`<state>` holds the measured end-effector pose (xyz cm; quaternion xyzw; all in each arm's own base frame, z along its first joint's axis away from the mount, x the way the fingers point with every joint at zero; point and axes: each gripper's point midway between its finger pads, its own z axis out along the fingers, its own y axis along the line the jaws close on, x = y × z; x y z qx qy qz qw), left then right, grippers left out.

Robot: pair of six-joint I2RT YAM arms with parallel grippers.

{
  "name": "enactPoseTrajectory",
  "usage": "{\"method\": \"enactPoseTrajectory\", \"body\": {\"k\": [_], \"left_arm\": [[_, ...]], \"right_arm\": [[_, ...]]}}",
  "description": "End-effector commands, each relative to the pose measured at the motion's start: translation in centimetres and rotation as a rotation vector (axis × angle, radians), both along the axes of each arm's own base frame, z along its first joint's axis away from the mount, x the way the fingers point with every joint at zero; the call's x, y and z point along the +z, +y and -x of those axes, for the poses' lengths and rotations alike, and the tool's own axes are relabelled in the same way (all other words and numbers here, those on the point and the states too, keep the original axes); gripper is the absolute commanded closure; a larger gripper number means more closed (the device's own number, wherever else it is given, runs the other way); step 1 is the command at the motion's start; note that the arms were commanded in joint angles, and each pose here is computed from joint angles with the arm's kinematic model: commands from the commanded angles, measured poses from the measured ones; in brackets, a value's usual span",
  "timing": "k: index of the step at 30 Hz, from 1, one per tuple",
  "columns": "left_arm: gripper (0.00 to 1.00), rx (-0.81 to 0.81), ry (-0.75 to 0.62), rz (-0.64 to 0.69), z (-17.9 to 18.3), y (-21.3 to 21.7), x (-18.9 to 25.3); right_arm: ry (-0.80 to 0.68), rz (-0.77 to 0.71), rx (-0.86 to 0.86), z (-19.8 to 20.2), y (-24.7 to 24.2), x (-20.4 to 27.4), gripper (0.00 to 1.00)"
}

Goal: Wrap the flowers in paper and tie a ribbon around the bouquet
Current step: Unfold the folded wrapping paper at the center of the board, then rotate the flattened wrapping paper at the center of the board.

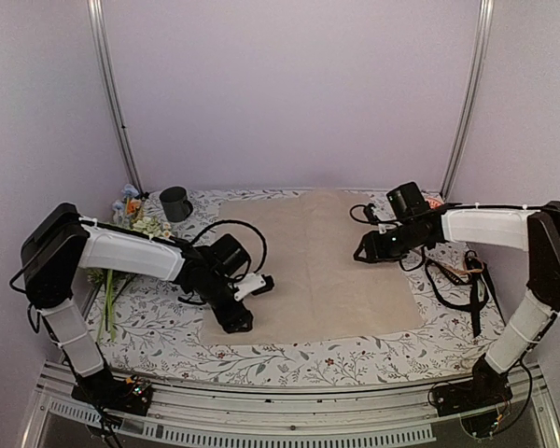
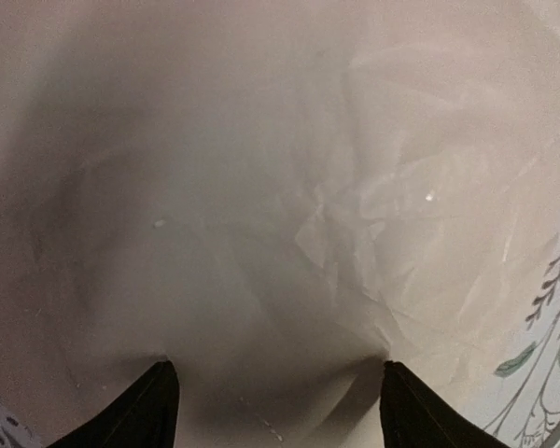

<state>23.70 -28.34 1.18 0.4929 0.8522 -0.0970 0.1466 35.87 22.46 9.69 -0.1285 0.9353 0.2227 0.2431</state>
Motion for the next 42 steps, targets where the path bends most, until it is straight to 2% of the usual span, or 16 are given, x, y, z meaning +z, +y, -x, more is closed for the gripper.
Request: {"method": "enactPoseTrajectory", "body": {"k": [1,4,7,11,17,21,25,28,30,33,35,38,42], "left_arm": [[0.25,0.23,-0.01,-0.108,-3.1,6.0,0.0],[0.24,0.278,-0.048,-0.144,-4.6,7.6,-0.2],[0.25,0.338,-0.043,-0.166,-5.9,8.9,-1.1],[0.25,0.439,-0.044,-0.196,-8.2,10.9,-2.1],[0.25,0.485,-0.144,-0.24,-12.7,12.3,-1.6],[0.24,0.465,-0.222,-0.217,-15.4,11.4,-0.3],[0.24,0.44,-0.253,-0.22,-17.6,10.8,-0.6],[0.23,0.431,-0.292,-0.231,-19.1,10.5,0.3],[0.23,0.419,-0.344,-0.235,-20.2,10.4,1.7],[0.22,0.414,-0.404,-0.208,-21.3,10.0,4.7],[0.21,0.433,-0.442,-0.166,-21.5,9.7,7.6],[0.21,0.453,-0.435,-0.093,-20.6,8.9,9.5],[0.22,0.409,-0.339,0.014,-17.1,5.8,8.4]], "right_arm": [[0.048,0.147,0.07,-2.1,0.3,-3.4,0.56],[0.098,0.272,0.1,-2.2,0.3,-6.5,0.56],[0.139,0.362,0.15,-0.1,0.3,-8.7,0.56],[0.2,0.376,0.216,3.6,0.5,-10.4,0.57],[0.338,0.374,0.315,10.8,1.6,-12.4,0.58],[0.391,0.327,0.362,14.9,3.6,-11.6,0.58],[0.408,0.233,0.502,18.5,7.9,-9.8,0.6],[0.388,0.128,0.608,19.7,11.1,-6.9,0.6],[0.328,0.084,0.625,18.9,12.2,-4.5,0.59],[0.237,0.1,0.546,15.0,11.1,-2.4,0.57],[0.199,0.13,0.432,11.2,9.1,-2.2,0.57],[0.177,0.21,0.241,6.3,4.7,-3.1,0.55],[0.167,0.367,-0.005,1.7,-2.5,-5.6,0.54]]}}
